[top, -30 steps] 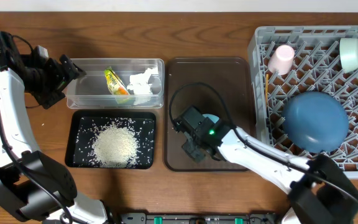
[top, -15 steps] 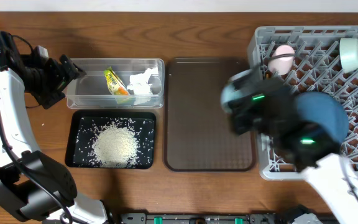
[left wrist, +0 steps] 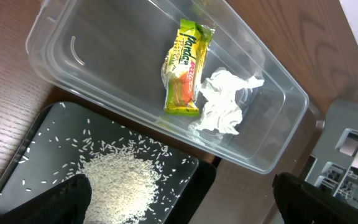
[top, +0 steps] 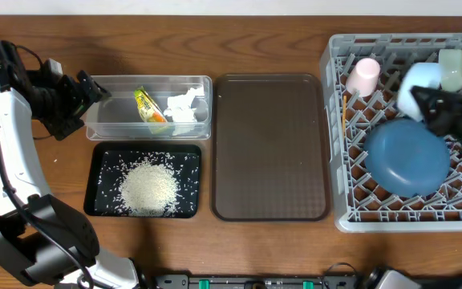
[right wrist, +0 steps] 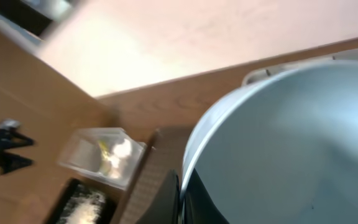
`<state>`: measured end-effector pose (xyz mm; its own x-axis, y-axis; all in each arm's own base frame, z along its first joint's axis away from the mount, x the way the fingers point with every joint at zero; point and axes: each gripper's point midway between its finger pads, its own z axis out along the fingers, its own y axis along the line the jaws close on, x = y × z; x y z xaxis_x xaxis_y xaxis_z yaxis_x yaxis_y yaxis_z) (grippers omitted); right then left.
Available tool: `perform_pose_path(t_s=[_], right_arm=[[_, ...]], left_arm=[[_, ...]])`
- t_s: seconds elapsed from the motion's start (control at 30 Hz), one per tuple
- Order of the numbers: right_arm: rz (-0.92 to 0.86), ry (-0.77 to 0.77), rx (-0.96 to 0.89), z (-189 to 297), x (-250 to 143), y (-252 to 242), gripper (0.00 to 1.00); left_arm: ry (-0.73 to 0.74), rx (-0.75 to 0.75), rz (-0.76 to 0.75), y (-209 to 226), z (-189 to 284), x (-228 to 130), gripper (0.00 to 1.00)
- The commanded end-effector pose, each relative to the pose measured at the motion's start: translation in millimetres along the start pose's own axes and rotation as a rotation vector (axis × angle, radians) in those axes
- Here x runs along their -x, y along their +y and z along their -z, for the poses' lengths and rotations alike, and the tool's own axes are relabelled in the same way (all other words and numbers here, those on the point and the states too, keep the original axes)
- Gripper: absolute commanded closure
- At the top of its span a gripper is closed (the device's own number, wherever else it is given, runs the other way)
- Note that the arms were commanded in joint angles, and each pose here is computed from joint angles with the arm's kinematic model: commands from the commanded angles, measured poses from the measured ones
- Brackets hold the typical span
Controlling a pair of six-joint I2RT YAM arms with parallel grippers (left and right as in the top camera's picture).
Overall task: Sort waste into correct bins and load items into the dishwasher rack
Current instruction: 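Carry the light blue bowl to the rack's right side and release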
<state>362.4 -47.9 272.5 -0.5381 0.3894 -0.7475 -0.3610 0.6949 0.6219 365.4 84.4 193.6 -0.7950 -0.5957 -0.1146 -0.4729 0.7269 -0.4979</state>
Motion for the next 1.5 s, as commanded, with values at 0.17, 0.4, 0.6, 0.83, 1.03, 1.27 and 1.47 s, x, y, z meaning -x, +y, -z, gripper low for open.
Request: perform_pose_path(t_s=[0.17, 0.4, 0.6, 0.83, 1.03, 1.27, 1.47], right_arm=[[-0.116, -0.03, 0.282, 9, -6, -49, 0.99], [-0.223, -0.066, 0.22, 14, -12, -111, 0.99], [-0.275, -0.096, 0.131, 22, -14, -140, 0.98], [-0.397, -0.152, 0.042, 43, -7, -162, 0.95], [-0.495, -0.232, -0.049, 77, -3, -186, 0.8], [-0.589, -0.323, -0.109, 115, 2, -204, 0.56], [-0.61, -0.42, -0.118, 147, 24, -209, 0.39]], left_arm=[[-0.032, -0.007, -0.02, -5, 11, 4, 0.04], [-0.032, -0.007, -0.02, -5, 11, 4, 0.04], [-0.032, -0.007, -0.02, -5, 11, 4, 0.04], [-0.032, -0.007, -0.02, -5, 11, 4, 0.04], [-0.032, -0.007, -0.02, -5, 11, 4, 0.04], [-0.032, -0.007, -0.02, -5, 11, 4, 0.04], [-0.032, -0.007, -0.02, -5, 11, 4, 0.04]])
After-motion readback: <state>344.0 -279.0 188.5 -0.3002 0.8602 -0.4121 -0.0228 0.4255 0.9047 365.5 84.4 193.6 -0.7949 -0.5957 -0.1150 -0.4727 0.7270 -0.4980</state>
